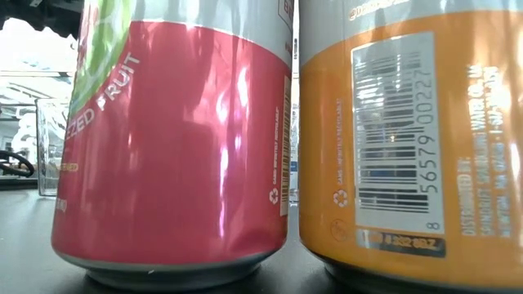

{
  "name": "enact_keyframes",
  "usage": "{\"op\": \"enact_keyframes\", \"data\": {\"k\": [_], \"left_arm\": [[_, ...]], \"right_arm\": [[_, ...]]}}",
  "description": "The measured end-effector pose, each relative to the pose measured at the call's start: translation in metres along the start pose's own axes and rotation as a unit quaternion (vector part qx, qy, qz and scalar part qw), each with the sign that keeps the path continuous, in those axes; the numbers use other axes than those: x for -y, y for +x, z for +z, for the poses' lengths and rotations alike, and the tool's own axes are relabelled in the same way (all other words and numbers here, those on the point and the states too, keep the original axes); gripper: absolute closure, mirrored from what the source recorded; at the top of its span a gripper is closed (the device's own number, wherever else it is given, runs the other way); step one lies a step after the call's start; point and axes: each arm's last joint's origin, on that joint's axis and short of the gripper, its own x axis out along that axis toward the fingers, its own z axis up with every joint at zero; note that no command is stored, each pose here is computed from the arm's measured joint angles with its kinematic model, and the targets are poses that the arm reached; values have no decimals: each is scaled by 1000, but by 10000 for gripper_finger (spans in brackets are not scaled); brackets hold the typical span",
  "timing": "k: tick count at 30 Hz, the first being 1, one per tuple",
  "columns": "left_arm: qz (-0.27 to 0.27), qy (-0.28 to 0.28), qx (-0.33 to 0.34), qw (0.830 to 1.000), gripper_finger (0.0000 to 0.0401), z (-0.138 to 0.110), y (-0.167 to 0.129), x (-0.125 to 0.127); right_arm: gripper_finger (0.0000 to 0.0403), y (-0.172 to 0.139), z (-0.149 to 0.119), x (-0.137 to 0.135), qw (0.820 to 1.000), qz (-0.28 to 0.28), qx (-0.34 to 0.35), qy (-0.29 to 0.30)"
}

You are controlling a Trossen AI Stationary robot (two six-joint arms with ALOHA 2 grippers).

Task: Sort soda cans
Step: Put the left yellow-white soda can into the middle right transparent bin

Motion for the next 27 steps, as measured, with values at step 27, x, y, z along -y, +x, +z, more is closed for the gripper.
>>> {"op": "enact_keyframes", "data": {"k": [27], "left_arm": [[18, 24, -43, 999, 321, -8, 0, -3]], "right_arm": [[46, -2, 11, -18, 994, 94, 47, 1]]}}
